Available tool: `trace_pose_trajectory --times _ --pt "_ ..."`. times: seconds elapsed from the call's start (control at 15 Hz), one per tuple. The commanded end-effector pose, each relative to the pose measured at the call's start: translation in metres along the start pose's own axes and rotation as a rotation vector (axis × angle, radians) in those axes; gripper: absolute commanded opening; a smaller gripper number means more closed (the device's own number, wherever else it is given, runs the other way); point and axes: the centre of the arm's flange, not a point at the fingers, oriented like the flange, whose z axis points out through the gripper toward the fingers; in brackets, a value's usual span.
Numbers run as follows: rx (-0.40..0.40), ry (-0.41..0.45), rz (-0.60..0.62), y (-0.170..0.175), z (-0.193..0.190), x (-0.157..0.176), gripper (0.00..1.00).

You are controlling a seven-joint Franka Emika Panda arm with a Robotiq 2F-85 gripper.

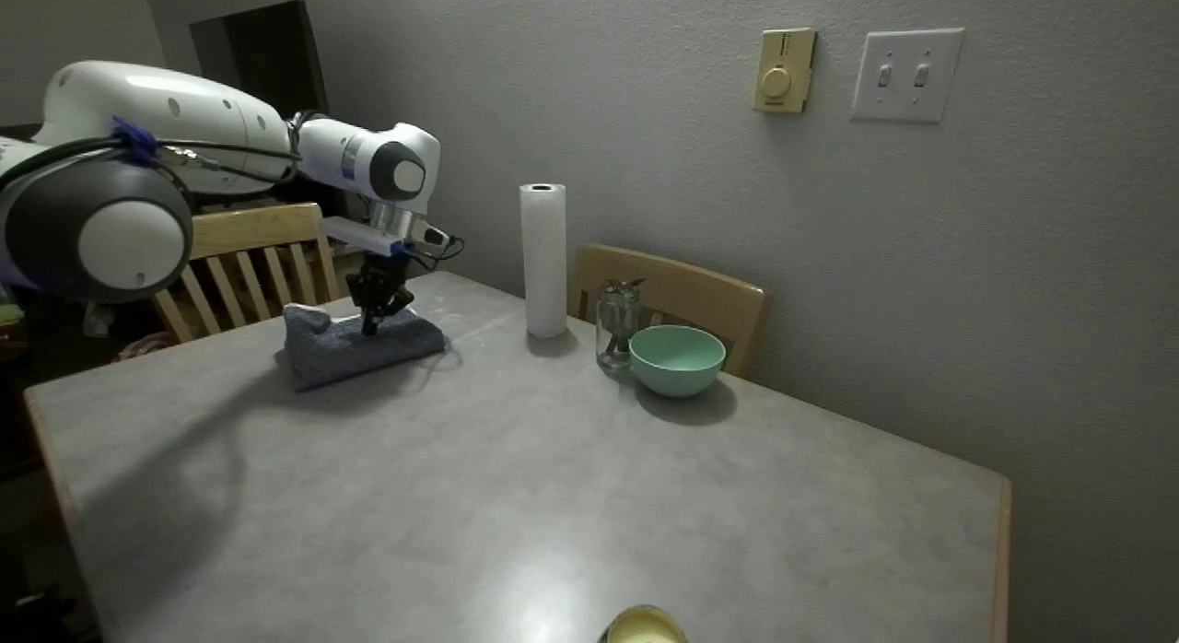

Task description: Fold the towel from right to left

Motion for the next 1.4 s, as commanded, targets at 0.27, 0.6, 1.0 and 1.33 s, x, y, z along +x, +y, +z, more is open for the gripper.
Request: trace_pose_trajectory --times 0.27,0.6,1.0,1.33 --pt "-0.005 0.033 0.242 -0.003 0.029 -0.014 0.0" --pt "-0.062 -0.024 0.198 -0.005 0.042 -0.017 0.0" --pt "-0.163 -0.153 -0.066 0.008 0.05 -0.051 0.0" --pt "-0.274 -0.321 -0.215 0.03 0.054 -0.072 0.0"
